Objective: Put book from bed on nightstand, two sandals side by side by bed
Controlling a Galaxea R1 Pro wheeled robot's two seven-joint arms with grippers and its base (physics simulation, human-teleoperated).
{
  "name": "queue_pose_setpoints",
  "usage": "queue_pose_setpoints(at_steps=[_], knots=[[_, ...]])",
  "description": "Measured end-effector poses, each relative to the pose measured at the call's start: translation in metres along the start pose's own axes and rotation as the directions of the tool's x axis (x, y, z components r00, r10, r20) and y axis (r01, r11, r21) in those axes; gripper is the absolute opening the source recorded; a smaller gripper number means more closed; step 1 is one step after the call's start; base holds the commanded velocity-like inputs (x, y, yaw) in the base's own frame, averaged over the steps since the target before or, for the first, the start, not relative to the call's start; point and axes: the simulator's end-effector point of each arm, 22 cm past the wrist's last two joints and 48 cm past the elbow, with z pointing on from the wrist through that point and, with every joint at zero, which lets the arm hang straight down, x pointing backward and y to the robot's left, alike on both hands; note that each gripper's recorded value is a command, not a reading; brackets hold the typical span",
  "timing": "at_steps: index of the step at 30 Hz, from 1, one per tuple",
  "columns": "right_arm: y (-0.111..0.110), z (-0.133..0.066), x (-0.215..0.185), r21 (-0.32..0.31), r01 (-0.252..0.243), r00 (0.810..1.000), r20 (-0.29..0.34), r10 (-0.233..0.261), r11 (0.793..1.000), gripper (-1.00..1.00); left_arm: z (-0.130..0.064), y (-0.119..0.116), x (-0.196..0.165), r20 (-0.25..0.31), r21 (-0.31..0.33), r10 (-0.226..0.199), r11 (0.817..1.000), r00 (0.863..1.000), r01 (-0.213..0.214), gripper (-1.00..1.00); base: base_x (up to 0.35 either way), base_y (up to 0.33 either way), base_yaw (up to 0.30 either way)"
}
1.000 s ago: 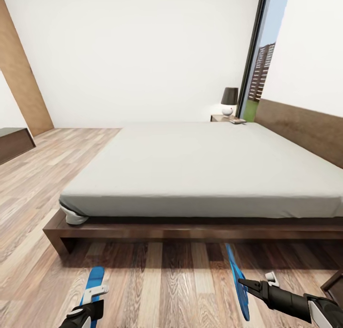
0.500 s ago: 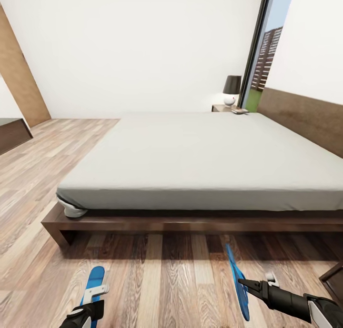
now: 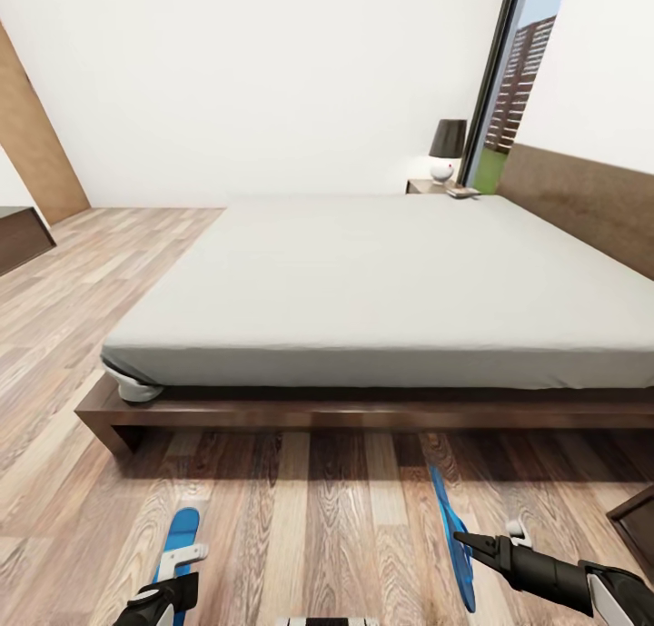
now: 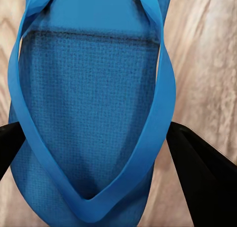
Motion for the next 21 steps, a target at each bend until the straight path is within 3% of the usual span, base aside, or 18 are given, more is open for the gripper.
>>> queue_pose_setpoints(at_steps=[21], knots=[[-0.032, 0.010, 0.020, 0.036, -0.066, 0.997, -0.040, 0.067, 0.997, -1.00, 0.019, 0.004, 0.039, -0.082, -0.015, 0.015, 1.000, 0.997, -0.017, -1.00, 0.000, 0.000, 0.000]])
